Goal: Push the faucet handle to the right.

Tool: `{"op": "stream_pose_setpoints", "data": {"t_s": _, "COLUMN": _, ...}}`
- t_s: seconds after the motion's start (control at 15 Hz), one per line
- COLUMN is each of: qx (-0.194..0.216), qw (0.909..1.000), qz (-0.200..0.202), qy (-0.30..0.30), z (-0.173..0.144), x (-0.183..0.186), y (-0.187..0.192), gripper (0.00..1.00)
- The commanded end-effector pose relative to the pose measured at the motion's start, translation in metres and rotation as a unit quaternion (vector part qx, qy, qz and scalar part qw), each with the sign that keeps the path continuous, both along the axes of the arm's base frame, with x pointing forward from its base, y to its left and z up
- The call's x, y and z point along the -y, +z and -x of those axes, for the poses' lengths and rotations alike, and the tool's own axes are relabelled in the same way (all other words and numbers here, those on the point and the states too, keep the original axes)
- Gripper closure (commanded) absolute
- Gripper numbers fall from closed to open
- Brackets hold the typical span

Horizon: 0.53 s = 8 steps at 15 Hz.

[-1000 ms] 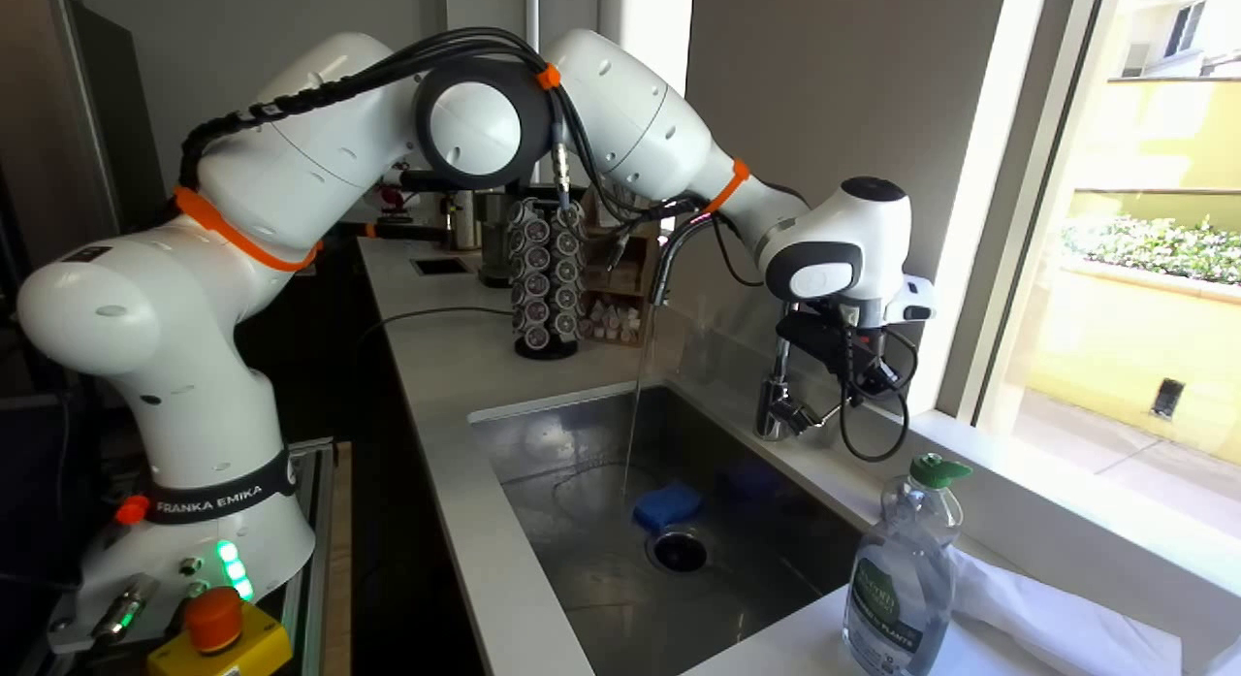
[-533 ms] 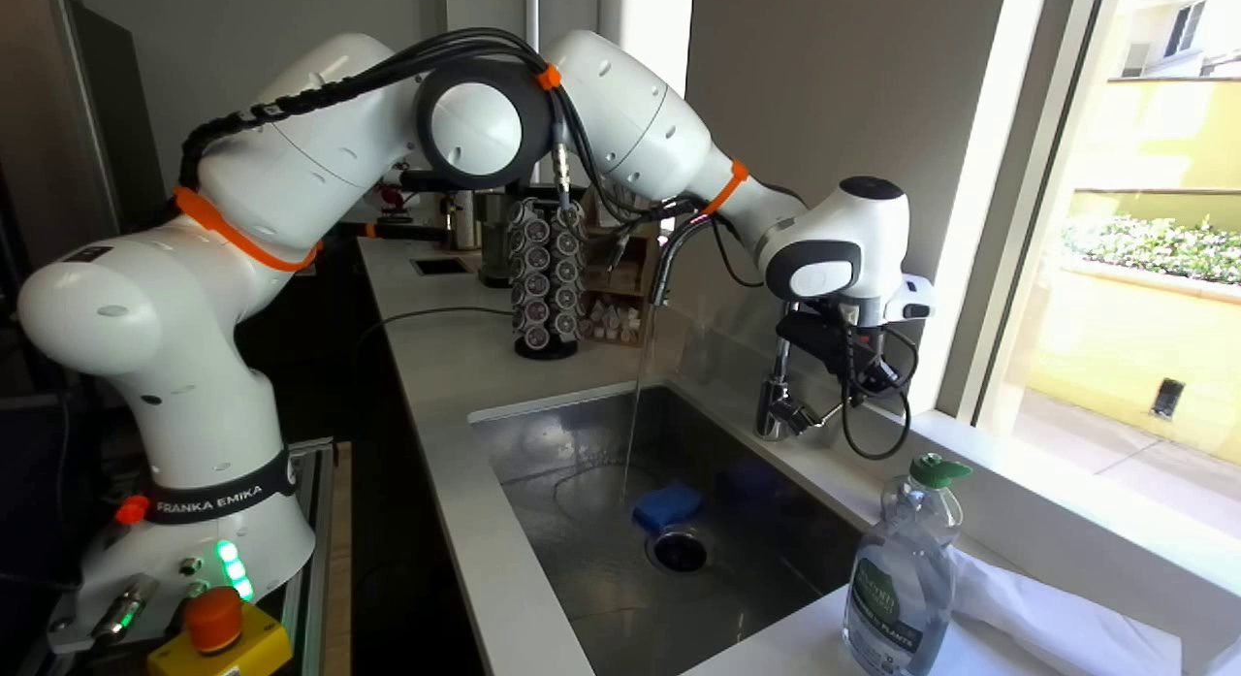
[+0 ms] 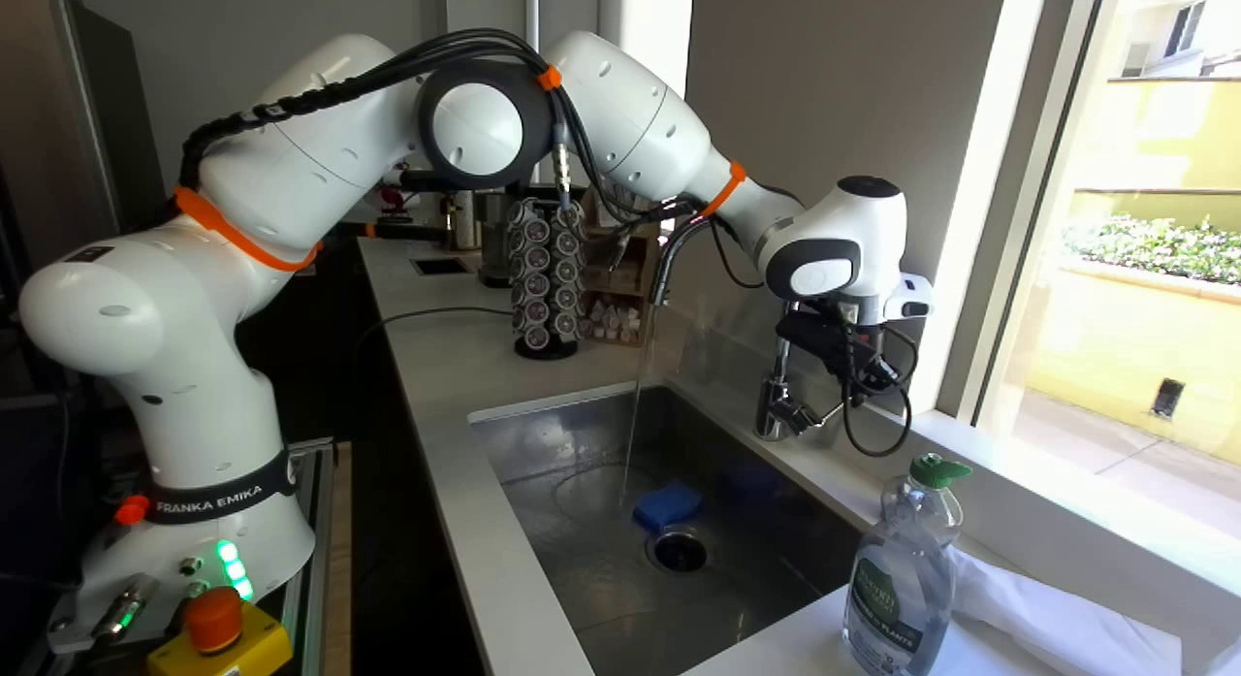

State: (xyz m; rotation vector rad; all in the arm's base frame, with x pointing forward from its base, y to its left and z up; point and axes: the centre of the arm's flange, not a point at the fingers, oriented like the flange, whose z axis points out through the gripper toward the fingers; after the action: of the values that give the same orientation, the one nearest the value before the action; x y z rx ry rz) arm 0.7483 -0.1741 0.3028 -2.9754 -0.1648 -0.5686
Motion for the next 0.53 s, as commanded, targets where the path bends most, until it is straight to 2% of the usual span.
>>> {"op": "stream_pose_setpoints", "data": {"t_s": 0.0, "qx": -0.022, "qw": 0.9996, "qz": 0.015, "qy": 0.006, "z": -0.0131, "x": -0.0054, "y": -0.0425, "gripper": 0.96}}
{"op": "stream_pose_setpoints", "data": {"t_s": 0.47, "qx": -0.02, "qw": 0.9997, "qz": 0.015, "qy": 0.006, "z": -0.0133, "x": -0.008, "y": -0.0381, "gripper": 0.96}}
